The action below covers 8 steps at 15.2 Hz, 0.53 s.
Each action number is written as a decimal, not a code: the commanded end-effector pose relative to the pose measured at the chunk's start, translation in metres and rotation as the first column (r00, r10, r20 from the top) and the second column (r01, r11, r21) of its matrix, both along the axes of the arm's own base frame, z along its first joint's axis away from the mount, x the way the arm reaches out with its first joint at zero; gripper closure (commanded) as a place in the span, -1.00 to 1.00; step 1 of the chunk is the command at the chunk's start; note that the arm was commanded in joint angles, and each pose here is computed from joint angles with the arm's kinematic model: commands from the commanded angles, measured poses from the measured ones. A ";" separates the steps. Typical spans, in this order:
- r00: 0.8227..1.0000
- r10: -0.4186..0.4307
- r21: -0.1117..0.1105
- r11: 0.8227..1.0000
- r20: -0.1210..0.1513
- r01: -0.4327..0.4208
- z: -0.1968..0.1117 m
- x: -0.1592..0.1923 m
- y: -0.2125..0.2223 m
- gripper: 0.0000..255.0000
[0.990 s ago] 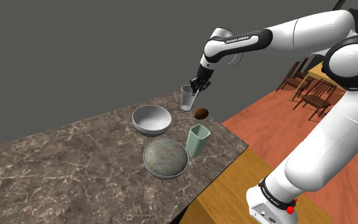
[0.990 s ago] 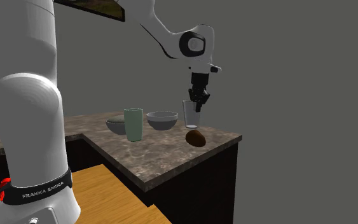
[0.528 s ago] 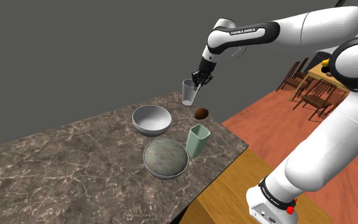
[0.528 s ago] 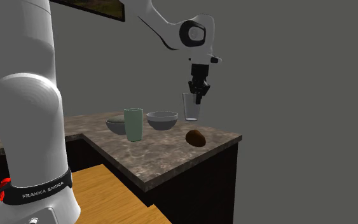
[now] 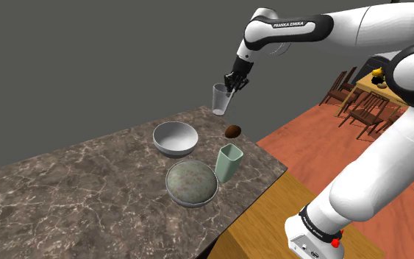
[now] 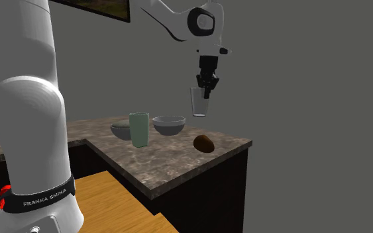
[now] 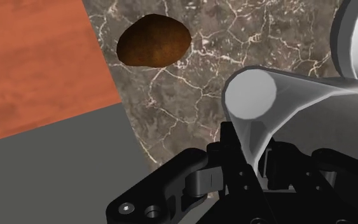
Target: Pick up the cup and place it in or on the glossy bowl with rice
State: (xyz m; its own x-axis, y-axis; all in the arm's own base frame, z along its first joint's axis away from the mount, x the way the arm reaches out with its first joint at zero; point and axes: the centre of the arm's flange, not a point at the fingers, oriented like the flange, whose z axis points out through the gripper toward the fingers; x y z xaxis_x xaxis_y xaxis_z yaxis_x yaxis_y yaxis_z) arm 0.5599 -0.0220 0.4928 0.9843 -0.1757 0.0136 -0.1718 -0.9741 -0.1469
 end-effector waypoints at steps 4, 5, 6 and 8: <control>1.000 0.000 0.000 1.000 0.000 0.000 0.027 0.000 -0.001 1.00; 1.000 0.000 0.000 1.000 0.000 0.000 0.032 0.000 -0.001 1.00; 1.000 0.000 0.000 1.000 0.000 0.000 0.037 0.000 -0.001 1.00; 1.000 0.000 0.000 1.000 0.000 0.000 0.041 -0.008 0.010 1.00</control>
State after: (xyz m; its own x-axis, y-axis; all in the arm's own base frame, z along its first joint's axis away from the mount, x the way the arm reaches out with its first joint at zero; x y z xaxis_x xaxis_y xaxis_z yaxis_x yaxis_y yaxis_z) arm 0.5549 -0.0166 0.5304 0.9843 -0.1758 0.0133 -0.1720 -0.9741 -0.1469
